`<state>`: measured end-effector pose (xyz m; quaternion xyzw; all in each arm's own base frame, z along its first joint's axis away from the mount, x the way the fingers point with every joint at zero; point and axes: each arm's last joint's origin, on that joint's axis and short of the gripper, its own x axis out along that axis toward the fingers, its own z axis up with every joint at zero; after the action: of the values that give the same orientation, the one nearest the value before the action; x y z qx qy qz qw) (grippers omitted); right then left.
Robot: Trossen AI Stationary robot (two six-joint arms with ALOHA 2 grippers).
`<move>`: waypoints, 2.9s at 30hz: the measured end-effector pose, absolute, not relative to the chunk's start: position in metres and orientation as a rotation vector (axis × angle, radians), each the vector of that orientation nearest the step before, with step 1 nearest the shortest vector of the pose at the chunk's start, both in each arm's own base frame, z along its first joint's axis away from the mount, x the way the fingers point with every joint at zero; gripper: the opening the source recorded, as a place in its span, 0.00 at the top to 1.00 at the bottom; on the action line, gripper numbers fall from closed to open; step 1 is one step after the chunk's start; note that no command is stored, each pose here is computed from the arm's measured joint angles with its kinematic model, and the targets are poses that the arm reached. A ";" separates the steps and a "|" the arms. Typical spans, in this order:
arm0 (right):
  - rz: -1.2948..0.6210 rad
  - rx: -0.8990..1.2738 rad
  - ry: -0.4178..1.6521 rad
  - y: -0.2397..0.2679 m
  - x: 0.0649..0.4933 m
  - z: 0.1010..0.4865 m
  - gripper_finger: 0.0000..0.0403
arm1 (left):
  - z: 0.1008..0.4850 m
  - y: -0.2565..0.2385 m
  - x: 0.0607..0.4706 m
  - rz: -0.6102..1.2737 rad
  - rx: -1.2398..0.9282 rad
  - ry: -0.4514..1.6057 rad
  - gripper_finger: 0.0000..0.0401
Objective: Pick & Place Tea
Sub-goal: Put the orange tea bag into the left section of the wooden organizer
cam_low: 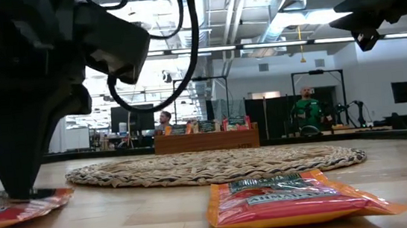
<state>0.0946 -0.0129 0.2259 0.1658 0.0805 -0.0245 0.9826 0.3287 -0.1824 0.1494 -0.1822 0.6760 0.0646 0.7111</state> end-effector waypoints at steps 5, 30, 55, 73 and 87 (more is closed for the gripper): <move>-0.049 0.334 0.162 -0.013 0.095 0.226 0.68 | 0.165 -0.180 0.325 0.137 -0.414 1.478 1.00; -0.052 0.332 0.162 -0.013 0.095 0.226 0.68 | 0.227 -0.152 0.312 0.152 -0.539 1.435 1.00; -0.052 0.331 0.161 -0.013 0.095 0.226 0.68 | 0.297 -0.066 0.346 0.217 -0.481 1.307 1.00; -0.050 0.308 0.162 -0.013 0.095 0.226 0.68 | 0.288 -0.062 0.351 0.315 -0.462 1.306 1.00; -0.049 0.308 0.162 -0.013 0.095 0.226 0.68 | 0.287 -0.060 0.352 0.465 -0.496 1.256 0.58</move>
<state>0.0947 -0.0130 0.2259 0.1533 0.0806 -0.0246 0.9846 0.3518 -0.0600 0.2865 -0.2277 0.5758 0.2132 0.7558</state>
